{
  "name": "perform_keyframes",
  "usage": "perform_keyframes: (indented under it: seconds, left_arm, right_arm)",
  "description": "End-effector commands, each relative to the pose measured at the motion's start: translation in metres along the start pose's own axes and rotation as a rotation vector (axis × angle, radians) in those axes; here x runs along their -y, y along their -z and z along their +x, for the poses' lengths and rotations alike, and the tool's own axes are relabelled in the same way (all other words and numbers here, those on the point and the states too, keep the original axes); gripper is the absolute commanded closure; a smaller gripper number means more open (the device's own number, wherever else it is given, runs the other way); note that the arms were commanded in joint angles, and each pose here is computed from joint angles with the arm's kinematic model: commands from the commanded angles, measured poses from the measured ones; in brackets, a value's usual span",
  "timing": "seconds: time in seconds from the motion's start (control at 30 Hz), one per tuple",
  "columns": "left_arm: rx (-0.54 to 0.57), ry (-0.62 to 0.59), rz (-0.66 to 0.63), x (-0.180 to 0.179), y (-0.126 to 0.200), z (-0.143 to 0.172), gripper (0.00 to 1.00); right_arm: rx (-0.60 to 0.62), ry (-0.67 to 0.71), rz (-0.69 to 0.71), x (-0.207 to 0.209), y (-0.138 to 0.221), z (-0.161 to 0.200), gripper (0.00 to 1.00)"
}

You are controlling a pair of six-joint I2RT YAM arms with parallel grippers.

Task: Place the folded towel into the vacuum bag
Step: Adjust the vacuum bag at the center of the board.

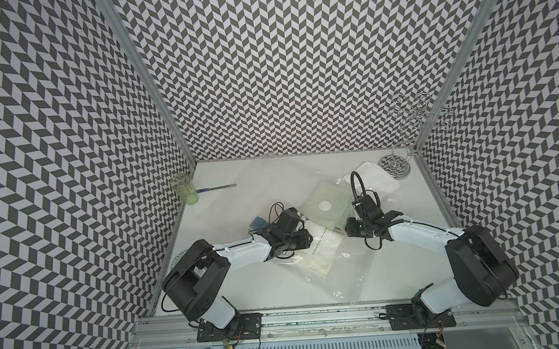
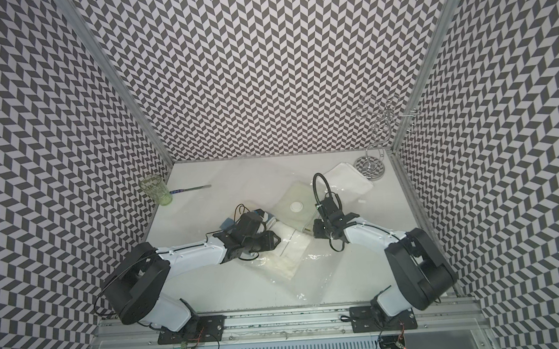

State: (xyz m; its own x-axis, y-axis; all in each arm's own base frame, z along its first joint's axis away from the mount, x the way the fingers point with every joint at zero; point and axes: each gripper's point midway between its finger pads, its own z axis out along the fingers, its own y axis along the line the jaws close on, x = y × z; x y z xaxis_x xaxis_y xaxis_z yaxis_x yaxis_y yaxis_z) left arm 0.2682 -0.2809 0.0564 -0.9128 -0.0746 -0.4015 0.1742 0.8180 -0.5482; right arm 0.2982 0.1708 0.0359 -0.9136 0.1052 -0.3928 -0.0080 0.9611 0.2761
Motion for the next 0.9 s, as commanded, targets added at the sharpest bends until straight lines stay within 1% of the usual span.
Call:
perform_keyframes:
  seconds: [0.0,0.17,0.3,0.4,0.5,0.67,0.77,0.87]
  left_arm:
    - [0.051,0.045,0.036,0.001,0.000,-0.016,0.57]
    - [0.095,0.111,-0.014,-0.029,0.002,-0.039,0.57]
    - [0.120,0.140,-0.054,-0.053,0.002,-0.057,0.57]
    - [0.120,0.149,-0.072,-0.066,-0.007,-0.067,0.57]
    - [0.101,0.146,-0.076,-0.071,-0.021,-0.073,0.58]
    - [0.090,0.115,-0.081,-0.072,-0.035,-0.090,0.58]
    - [0.105,0.109,-0.094,-0.073,-0.031,-0.101,0.58]
    - [0.141,0.090,-0.106,-0.068,-0.013,-0.112,0.58]
  right_arm:
    - [-0.022,0.031,-0.088,-0.021,-0.011,0.010,0.57]
    - [-0.142,0.082,-0.149,-0.048,-0.025,0.058,0.61]
    - [-0.222,0.138,-0.213,-0.084,-0.026,0.092,0.63]
    - [-0.265,0.165,-0.278,-0.112,-0.023,0.107,0.64]
    - [-0.281,0.163,-0.334,-0.130,-0.022,0.111,0.64]
    - [-0.291,0.147,-0.356,-0.141,-0.034,0.108,0.64]
    - [-0.282,0.145,-0.353,-0.149,-0.048,0.100,0.64]
    - [-0.260,0.145,-0.351,-0.156,-0.059,0.086,0.64]
